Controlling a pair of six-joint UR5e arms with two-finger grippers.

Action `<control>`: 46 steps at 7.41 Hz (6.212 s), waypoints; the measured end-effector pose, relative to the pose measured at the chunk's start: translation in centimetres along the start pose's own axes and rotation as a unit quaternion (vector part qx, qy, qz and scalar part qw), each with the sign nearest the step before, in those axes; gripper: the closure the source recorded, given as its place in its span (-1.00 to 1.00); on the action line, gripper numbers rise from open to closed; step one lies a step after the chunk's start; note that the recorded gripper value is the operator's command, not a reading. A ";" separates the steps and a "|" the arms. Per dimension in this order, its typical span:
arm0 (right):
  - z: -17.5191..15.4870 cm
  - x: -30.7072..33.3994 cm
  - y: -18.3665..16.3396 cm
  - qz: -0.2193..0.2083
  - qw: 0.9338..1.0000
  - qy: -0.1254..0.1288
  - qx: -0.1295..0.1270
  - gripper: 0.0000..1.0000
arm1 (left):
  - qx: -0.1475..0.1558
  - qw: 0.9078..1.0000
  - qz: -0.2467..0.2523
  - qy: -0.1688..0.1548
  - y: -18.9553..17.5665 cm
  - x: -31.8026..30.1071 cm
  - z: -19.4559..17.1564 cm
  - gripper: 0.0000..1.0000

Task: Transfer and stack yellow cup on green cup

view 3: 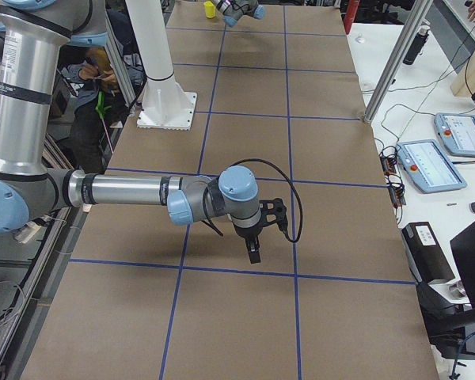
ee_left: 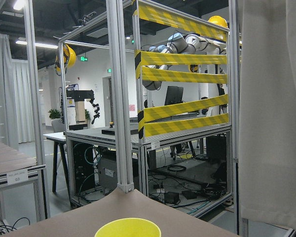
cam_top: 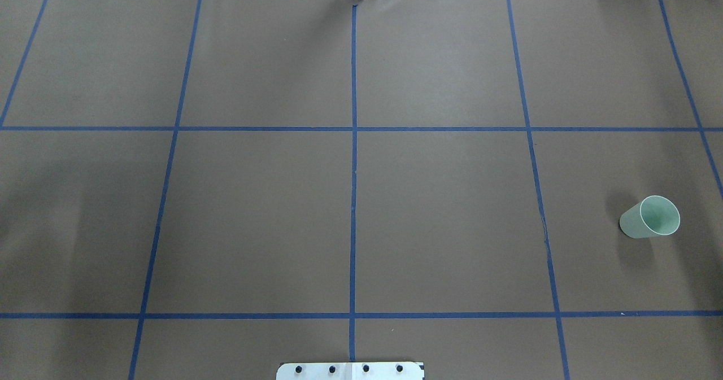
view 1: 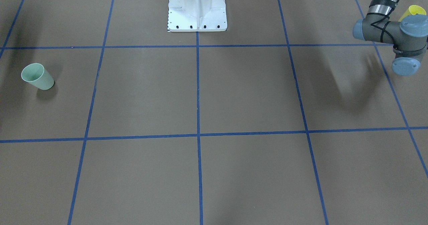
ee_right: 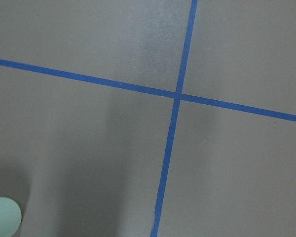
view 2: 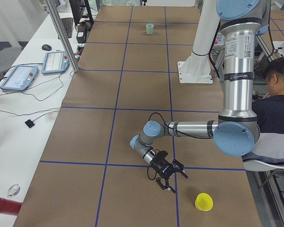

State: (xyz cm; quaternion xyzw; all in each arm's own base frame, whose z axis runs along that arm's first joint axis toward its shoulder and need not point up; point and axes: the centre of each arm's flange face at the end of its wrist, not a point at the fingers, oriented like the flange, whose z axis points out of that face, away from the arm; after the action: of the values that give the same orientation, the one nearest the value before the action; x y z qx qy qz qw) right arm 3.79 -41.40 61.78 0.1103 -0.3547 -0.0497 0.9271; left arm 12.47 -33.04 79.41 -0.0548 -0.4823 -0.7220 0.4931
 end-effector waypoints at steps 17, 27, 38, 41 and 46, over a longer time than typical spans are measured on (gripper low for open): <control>0.3 0.4 2.0 -0.016 1.000 -0.003 0.018 -1.00 | -0.009 0.993 0.002 -0.118 6.9 2.1 16.8 -1.00; 0.6 0.6 2.0 -0.010 1.000 -0.002 0.016 -1.00 | -0.014 0.993 0.031 -0.109 6.9 2.1 18.3 0.34; 0.8 0.8 1.4 -0.008 1.000 -0.001 0.016 -1.00 | 0.049 0.943 0.140 0.298 -0.4 11.9 19.1 0.59; 0.4 0.4 1.1 -0.012 1.000 -0.001 0.021 -1.00 | 0.007 0.881 0.207 0.424 -0.9 13.2 14.1 0.59; 0.2 0.3 1.0 -0.029 0.999 -0.003 0.042 -1.00 | 0.041 0.707 0.247 0.661 -12.9 17.4 3.6 0.66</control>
State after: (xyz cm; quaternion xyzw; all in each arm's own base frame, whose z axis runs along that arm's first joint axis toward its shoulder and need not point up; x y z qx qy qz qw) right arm 3.91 -40.50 62.37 0.1598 -0.3557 -0.0622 0.9187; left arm -7.69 -41.22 82.68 0.3398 -0.0313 -0.4056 0.8480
